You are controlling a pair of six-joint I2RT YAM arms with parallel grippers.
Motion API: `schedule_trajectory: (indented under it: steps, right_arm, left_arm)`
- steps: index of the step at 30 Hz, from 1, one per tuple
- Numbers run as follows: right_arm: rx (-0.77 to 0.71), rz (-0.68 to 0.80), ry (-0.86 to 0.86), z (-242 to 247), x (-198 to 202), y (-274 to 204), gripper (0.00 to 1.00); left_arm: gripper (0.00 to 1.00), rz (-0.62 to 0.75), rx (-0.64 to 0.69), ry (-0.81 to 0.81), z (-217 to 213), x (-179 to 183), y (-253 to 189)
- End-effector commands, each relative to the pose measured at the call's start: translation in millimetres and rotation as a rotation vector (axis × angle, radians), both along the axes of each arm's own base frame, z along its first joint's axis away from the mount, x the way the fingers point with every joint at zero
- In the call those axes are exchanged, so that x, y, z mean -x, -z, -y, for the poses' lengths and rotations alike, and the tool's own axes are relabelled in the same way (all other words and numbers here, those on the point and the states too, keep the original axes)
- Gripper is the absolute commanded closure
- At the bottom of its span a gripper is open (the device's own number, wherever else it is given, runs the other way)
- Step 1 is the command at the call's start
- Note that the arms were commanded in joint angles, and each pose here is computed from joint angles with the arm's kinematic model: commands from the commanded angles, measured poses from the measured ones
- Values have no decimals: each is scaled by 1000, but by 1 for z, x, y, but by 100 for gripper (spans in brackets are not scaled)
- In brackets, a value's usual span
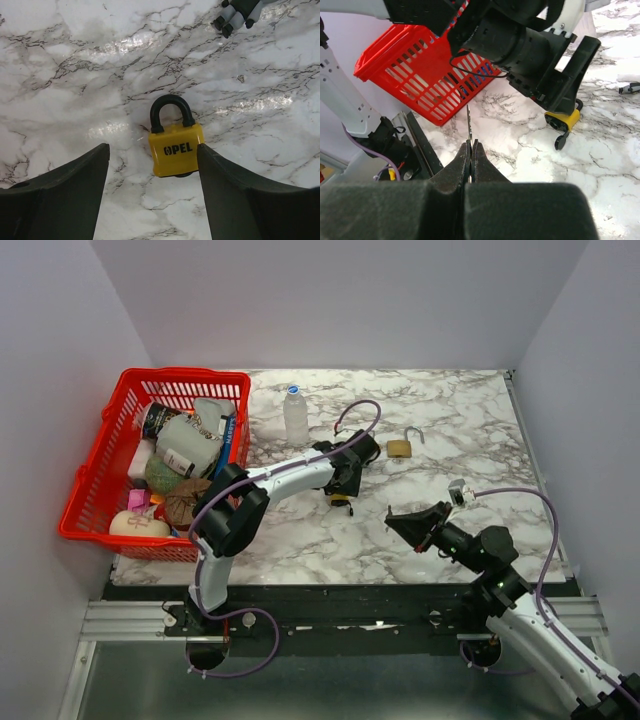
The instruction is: Unlock with the key
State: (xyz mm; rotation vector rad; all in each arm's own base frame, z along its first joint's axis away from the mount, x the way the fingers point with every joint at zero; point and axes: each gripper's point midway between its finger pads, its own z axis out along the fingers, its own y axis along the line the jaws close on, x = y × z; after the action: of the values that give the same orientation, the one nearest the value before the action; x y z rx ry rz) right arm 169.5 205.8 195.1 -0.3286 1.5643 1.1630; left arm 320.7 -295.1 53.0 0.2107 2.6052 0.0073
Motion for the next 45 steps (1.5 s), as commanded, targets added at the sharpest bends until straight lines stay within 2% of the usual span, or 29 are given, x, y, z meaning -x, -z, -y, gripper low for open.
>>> schedule_trajectory:
  steps: [1, 10, 18, 20, 21, 23, 24, 26, 27, 28, 33, 36, 37, 42, 45]
  right_arm:
    - [15, -18, -18, -1, 4, 10, 99]
    - [27, -24, -20, -1, 4, 15, 99]
    - [80, -71, -15, -1, 1, 37, 99]
    - [81, -82, -16, -1, 0, 41, 99]
    - [78, -86, -16, -1, 0, 42, 99]
    - [78, -95, -10, -1, -1, 45, 99]
    - [80, -95, -11, -2, -1, 46, 99]
    - [87, -109, -4, -2, -3, 50, 99]
    - [91, -117, -8, -3, -2, 53, 99]
    - [93, -124, -10, -4, -1, 55, 99]
    - [99, -193, -12, -17, 0, 73, 99]
    - [72, -218, -36, -31, 5, 74, 99]
    - [93, -268, -48, -37, 6, 83, 99]
    - [113, -307, -132, -79, 16, 84, 99]
    - [85, -358, -154, -92, 15, 93, 99]
  left_arm:
    - [23, -35, -27, 2, 5, 0, 8]
    - [25, -60, -24, 2, 12, -1, 22]
    - [42, -126, -29, -3, 6, 15, 46]
    - [50, -135, -8, -6, 8, 17, 48]
    - [62, -137, -7, -7, 7, 19, 50]
    - [74, -140, 21, -15, 10, 20, 49]
    - [84, -144, 37, -26, 11, 23, 49]
    - [90, -153, 95, -31, 20, 25, 46]
    - [97, -148, 133, -49, 25, 24, 39]
    - [100, -154, 160, -58, 28, 26, 38]
    - [100, -160, 388, -139, 52, 34, 11]
    - [100, -195, 461, -194, 54, 43, 7]
    - [100, -204, 466, -208, 53, 47, 9]
    - [100, -233, 533, -277, 53, 55, 2]
    - [100, -209, 493, -281, 43, 55, 1]
